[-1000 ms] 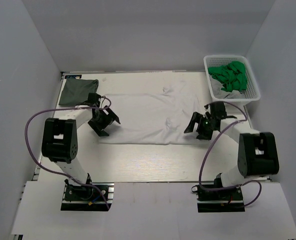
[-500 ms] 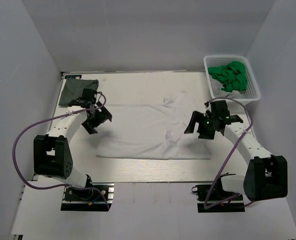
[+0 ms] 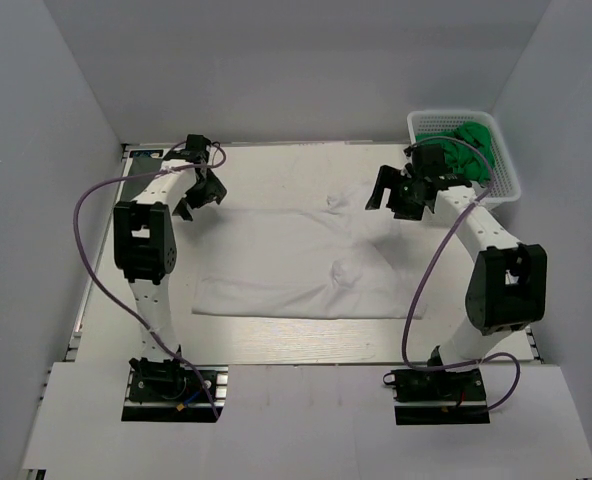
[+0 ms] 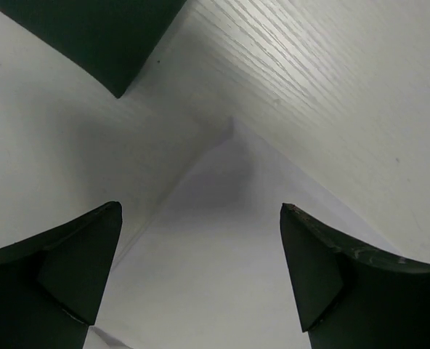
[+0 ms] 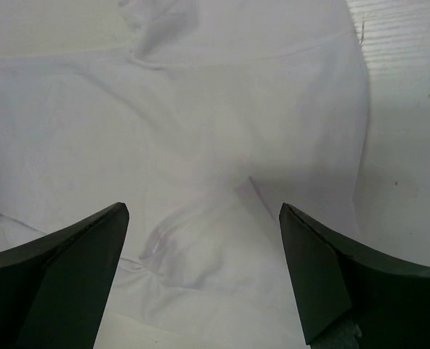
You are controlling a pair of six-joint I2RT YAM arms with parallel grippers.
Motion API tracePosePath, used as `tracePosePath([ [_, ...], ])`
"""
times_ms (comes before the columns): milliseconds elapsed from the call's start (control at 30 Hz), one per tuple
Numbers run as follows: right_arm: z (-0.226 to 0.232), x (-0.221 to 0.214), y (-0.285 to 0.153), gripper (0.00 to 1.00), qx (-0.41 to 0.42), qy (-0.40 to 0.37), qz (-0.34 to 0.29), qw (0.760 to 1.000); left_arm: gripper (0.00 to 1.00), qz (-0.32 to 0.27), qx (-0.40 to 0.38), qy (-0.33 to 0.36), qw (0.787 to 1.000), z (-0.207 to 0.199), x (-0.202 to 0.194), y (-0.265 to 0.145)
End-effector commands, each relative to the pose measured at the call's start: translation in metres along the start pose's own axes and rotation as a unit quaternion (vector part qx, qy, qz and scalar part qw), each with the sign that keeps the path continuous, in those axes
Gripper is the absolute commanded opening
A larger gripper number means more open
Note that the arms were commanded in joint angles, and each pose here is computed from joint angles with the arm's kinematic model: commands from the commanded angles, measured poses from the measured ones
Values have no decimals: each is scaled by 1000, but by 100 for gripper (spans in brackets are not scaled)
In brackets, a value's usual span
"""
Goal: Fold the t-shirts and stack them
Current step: Grap the side of the flattened tshirt furthest away from the robot with both arms
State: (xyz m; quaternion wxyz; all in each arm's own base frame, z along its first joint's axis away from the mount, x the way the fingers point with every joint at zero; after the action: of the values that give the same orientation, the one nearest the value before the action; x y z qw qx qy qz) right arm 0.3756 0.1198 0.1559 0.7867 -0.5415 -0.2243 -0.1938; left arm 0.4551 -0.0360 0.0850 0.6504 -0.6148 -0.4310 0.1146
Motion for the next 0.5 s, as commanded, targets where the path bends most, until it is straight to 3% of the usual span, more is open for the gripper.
tracePosePath([
  [0, -5, 26, 0, 90, -23, -21, -16, 999, 100, -48, 30, 11, 998, -3, 28, -12],
  [200, -12, 25, 17, 90, -33, -17, 3, 999, 100, -19, 36, 18, 999, -8, 12, 26],
  [467, -10, 25, 24, 90, -25, -20, 7, 999, 100, -34, 9, 4, 999, -22, 15, 41],
])
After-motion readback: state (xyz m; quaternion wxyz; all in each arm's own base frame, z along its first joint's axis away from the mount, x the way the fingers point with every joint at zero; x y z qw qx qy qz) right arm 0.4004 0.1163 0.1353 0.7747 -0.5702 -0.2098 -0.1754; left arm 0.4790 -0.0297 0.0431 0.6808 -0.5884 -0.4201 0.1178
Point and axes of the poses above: each gripper's point midway between its finger pads, its own y axis out along the fingers, its own z axis along the line the jaws close on, x = y × z, the point moved 2 cm from there along -y, back along the fingers, and after that the axes turned 9 degrees about -y, right-handed, at the moved point
